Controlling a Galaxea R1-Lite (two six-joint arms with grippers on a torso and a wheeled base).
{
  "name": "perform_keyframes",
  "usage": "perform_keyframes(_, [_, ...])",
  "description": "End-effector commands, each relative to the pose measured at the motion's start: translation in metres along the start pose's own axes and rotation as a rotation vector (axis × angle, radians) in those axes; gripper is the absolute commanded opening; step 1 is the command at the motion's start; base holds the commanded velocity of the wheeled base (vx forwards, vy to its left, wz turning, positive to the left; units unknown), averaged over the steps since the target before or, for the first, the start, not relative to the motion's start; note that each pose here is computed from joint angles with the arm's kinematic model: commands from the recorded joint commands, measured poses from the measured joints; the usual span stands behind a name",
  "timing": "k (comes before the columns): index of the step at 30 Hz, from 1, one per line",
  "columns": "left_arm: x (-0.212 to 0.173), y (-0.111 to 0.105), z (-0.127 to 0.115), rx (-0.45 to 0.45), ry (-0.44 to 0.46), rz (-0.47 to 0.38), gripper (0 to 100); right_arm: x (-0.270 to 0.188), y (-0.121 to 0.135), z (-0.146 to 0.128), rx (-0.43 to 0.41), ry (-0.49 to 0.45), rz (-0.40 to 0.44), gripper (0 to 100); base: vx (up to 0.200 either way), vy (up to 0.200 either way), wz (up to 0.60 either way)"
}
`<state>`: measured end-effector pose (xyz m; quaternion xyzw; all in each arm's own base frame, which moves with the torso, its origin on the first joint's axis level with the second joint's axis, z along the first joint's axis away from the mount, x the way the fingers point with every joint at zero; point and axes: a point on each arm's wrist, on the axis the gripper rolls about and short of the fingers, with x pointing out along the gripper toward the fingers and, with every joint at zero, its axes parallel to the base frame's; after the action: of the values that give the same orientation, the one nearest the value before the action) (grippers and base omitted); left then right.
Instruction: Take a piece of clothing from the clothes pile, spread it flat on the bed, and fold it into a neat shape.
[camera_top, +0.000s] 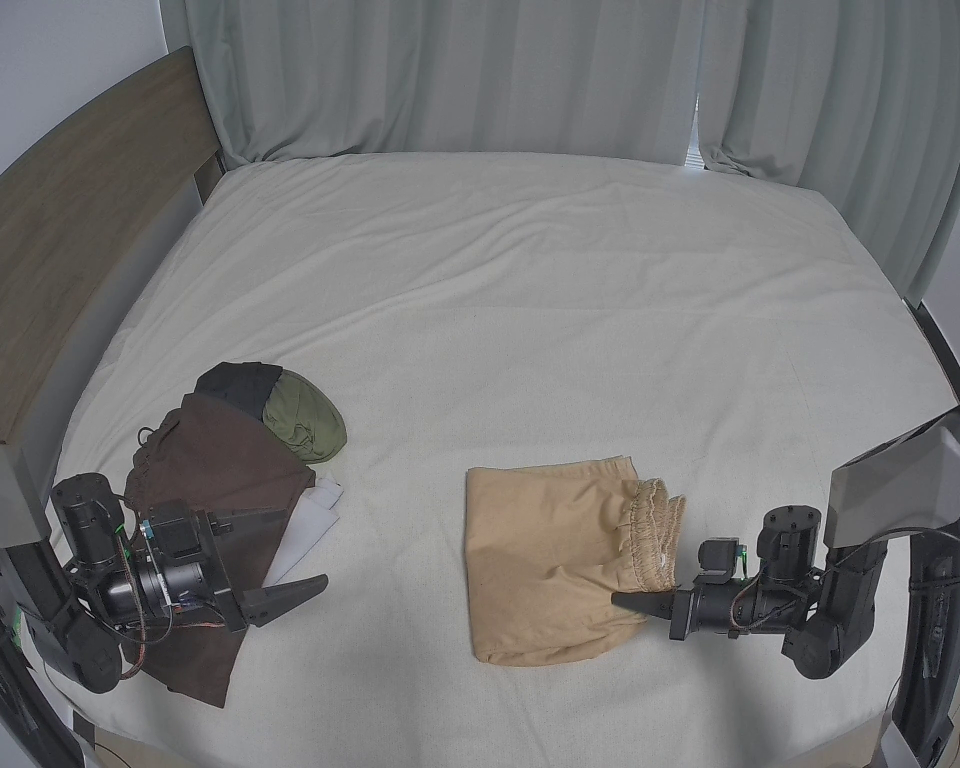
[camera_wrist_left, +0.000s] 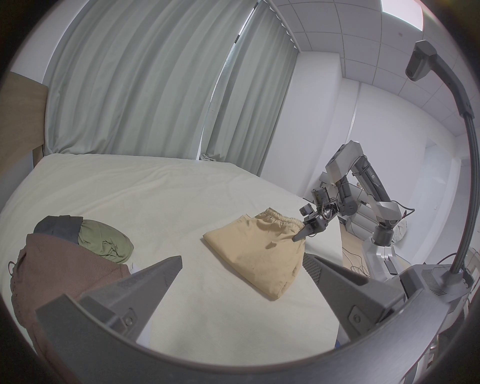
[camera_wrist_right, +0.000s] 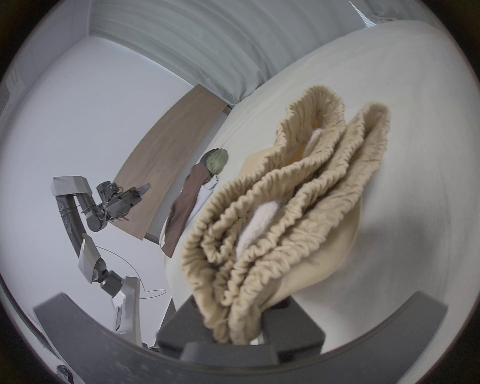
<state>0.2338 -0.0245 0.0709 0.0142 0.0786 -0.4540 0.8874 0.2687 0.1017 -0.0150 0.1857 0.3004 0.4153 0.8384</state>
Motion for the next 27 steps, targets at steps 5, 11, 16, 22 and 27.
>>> perform_keyframes(5, [-0.001,-0.002,-0.002,-0.009,0.008,-0.001,100,-0.004,0.024,0.016,-0.065,-0.032,0.093,0,0.000,0.000,0.00])
perform_keyframes(11, [-0.001,-0.003,-0.003,-0.014,0.011,-0.002,100,-0.009,0.033,0.025,-0.094,-0.052,0.134,0,0.000,0.000,0.00])
perform_keyframes(16, [-0.002,-0.004,-0.004,-0.020,0.016,-0.004,100,-0.014,0.045,0.035,-0.128,-0.072,0.194,0,0.000,0.000,0.00])
perform_keyframes(22, [0.000,-0.006,-0.004,-0.018,0.017,-0.011,100,-0.020,0.056,0.048,-0.158,-0.101,0.250,0,0.000,0.000,0.00])
perform_keyframes(27, [0.000,-0.006,-0.004,-0.020,0.019,-0.012,100,-0.024,0.068,0.063,-0.166,-0.143,0.288,0,0.000,0.000,0.00])
